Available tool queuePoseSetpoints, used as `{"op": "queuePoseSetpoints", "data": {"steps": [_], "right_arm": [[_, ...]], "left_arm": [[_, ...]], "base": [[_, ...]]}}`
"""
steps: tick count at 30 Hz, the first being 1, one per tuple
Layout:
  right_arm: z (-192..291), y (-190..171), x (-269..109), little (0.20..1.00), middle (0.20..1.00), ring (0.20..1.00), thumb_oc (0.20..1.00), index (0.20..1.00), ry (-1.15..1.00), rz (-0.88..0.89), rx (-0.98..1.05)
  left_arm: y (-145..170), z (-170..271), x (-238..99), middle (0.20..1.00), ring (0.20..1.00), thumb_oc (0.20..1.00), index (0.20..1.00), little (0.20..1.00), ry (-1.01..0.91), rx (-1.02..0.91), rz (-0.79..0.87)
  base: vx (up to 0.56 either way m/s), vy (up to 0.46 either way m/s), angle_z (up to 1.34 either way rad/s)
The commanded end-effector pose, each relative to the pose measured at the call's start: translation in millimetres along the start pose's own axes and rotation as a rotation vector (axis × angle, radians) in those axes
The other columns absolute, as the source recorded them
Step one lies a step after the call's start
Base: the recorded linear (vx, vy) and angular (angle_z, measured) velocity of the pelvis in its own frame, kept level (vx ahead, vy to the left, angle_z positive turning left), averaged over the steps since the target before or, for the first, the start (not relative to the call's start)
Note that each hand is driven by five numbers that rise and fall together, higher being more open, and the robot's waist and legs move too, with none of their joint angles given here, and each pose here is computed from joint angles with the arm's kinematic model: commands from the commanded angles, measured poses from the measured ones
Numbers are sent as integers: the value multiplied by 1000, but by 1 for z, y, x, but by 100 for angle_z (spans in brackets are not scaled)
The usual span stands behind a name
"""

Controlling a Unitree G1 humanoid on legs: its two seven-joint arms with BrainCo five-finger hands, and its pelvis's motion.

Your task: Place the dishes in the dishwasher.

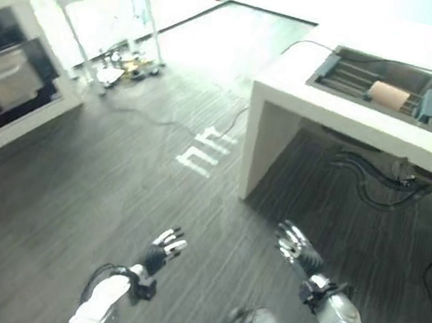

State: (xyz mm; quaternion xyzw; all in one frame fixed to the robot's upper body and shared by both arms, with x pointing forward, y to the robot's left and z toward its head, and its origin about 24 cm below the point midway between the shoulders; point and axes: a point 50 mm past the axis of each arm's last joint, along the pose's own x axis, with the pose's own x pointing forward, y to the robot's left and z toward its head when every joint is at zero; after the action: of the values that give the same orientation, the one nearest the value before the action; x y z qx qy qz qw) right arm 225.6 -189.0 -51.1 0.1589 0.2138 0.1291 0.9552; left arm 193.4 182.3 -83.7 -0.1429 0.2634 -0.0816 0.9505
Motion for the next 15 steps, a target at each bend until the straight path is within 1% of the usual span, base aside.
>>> {"op": "queuePoseSetpoints", "data": {"steps": [1, 5, 8, 11, 15], "right_arm": [[27, 8, 8, 1000, 1000, 1000, 1000, 1000, -111, 80, -35], [23, 17, 11, 1000, 1000, 1000, 1000, 1000, -94, 109, -55], [23, 17, 10, 1000, 1000, 1000, 1000, 1000, -106, 109, -48], [19, 16, 8, 1000, 1000, 1000, 1000, 1000, -120, 106, -32], [16, 18, 7, 1000, 1000, 1000, 1000, 1000, -115, 102, -27]], "left_arm": [[-12, 40, 12, 1000, 1000, 1000, 1000, 1000, -170, 47, -83], [-11, 38, 1, 1000, 1000, 1000, 1000, 1000, -194, 33, -69], [-11, 41, 3, 1000, 1000, 1000, 1000, 1000, -202, 36, -72], [-10, 45, 6, 1000, 1000, 1000, 1000, 1000, -202, 50, -73], [-6, 46, 5, 1000, 1000, 1000, 1000, 1000, -205, 72, -80]], "base": [[259, 175, -176], [142, 176, -146], [18, 95, -115], [21, 84, 4], [22, 100, 48]]}}
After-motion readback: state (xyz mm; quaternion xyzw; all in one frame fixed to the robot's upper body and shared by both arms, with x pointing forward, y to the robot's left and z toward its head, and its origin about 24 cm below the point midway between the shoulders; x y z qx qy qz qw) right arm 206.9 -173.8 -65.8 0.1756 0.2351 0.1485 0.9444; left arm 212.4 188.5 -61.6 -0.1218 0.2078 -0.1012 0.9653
